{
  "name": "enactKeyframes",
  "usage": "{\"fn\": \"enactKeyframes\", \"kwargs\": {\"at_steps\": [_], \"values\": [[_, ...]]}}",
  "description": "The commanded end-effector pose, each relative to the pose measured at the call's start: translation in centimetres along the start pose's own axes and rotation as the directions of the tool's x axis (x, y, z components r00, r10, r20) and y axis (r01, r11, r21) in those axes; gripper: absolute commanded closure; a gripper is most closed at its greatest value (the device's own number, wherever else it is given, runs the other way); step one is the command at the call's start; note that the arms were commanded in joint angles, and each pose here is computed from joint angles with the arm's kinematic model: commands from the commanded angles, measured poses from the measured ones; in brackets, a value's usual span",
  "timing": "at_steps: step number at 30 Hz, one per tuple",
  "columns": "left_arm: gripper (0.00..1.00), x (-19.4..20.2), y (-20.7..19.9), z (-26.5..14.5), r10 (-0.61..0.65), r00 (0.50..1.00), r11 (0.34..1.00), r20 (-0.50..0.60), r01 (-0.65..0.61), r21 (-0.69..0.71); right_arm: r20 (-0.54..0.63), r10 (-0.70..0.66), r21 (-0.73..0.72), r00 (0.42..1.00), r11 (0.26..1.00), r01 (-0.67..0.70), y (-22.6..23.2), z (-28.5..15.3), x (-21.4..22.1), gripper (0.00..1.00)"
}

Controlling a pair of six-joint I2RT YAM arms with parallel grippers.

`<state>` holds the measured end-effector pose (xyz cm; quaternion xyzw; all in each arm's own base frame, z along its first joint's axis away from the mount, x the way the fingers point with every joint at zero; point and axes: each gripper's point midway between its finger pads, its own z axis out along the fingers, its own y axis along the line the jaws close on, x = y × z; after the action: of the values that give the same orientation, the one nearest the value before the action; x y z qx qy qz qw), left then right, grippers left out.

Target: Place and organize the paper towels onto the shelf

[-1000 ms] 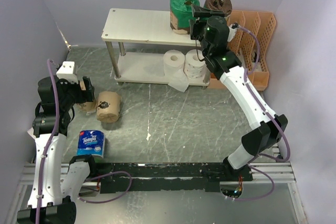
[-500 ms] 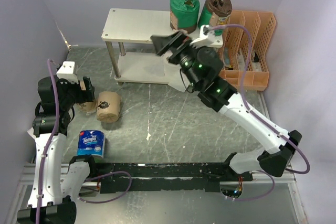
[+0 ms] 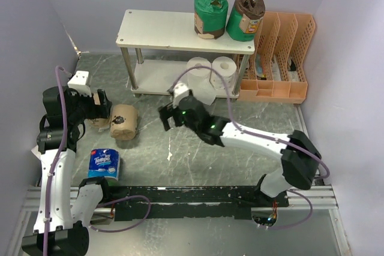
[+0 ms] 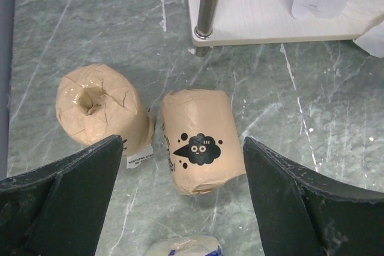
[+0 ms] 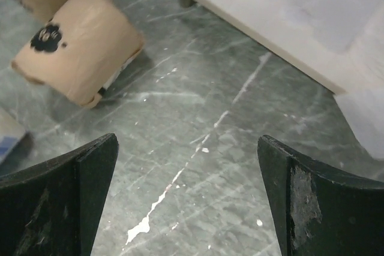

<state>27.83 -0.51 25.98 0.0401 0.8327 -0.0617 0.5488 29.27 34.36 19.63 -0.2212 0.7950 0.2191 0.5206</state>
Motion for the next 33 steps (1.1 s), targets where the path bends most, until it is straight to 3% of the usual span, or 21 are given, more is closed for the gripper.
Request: {"fn": "enactKeyframes", "kwargs": {"at_steps": [1,5,13,20,24,25,29,33], "values": [[0.06,-1.0,-1.1,-0.5,0.026,1.000,0.997,0.011,-0.027,0.072,0.085,-0.310,0.021,0.947,0.951,0.309,4.1,1.5,-1.9,0.00],[0.06,-1.1,-1.2,-0.5,0.035,0.999,0.996,0.004,-0.035,0.087,0.107,-0.383,-0.001,0.917,0.923,0.386,5.9,3.2,-1.0,0.00],[0.06,-0.9,-1.1,-0.3,0.040,0.999,0.996,-0.006,-0.039,0.084,0.097,-0.455,-0.276,0.885,0.842,0.463,11.8,5.3,2.9,0.00],[0.06,-1.2,-0.2,-0.3,0.033,0.999,0.999,-0.004,-0.033,0.028,0.125,-0.508,-0.349,0.852,0.781,0.518,14.6,7.7,4.3,0.03],[0.06,-2.1,2.0,-0.7,0.016,1.000,0.994,0.022,-0.014,-0.106,0.125,-0.500,-0.371,0.857,0.777,0.508,15.8,9.4,4.8,0.05],[0.02,-2.5,3.1,-0.9,-0.001,0.999,0.984,0.038,0.008,-0.175,0.130,-0.498,-0.370,0.857,0.777,0.508,16.0,9.8,4.8,0.05],[0.06,-3.2,7.8,-2.2,-0.035,0.995,0.894,0.093,0.073,-0.441,0.137,-0.503,-0.371,0.854,0.773,0.514,16.6,11.4,5.4,0.07],[0.04,-3.1,8.5,-2.5,-0.046,0.994,0.870,0.104,0.091,-0.484,0.120,-0.495,-0.376,0.861,0.779,0.501,17.1,12.8,6.3,0.09]]}}
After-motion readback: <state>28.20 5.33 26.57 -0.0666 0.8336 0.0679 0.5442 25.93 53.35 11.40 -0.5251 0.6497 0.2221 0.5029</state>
